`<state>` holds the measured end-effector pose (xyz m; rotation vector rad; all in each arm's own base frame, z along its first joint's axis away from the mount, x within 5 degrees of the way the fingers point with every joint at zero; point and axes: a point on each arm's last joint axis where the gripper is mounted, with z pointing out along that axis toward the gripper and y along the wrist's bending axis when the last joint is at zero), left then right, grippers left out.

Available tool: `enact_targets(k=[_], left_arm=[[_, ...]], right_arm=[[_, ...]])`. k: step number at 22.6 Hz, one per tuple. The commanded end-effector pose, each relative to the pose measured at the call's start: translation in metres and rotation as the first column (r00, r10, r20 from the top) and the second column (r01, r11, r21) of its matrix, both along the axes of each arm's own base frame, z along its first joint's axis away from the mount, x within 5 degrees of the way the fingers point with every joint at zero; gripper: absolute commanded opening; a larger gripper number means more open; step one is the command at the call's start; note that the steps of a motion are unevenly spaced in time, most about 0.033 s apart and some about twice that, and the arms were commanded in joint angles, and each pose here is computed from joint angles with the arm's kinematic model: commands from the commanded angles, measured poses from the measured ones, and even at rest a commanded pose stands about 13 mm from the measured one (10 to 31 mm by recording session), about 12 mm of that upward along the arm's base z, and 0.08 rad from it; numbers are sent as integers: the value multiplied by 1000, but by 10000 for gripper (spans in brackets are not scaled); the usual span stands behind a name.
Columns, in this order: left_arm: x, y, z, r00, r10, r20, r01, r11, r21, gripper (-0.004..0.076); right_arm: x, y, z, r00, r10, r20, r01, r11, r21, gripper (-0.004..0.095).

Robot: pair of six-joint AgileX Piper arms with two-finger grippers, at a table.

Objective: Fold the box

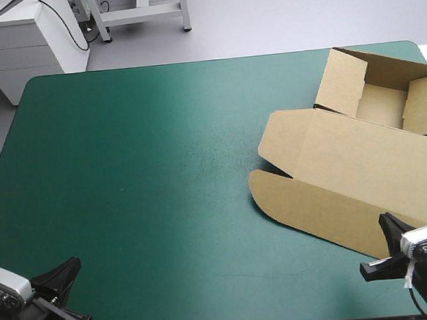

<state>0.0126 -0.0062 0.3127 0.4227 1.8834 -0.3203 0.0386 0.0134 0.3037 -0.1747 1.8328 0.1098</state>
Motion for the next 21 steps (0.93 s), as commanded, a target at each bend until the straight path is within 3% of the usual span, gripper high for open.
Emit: enact_targets(k=[1, 7, 21], left_arm=[[2, -2, 5, 999, -6, 32, 6, 1000, -19, -8], [10, -6, -17, 1000, -24, -15, 24, 999, 38, -8], [10, -6, -19, 1000, -21, -8, 21, 999, 42, -8]], right_arm=[[-1, -1, 4, 997, -12, 73, 11, 1000, 19, -1], [0, 0, -15, 1000, -5, 4, 5, 1000, 12, -1], [0, -1, -21, 998, -20, -52, 21, 1000, 15, -1]])
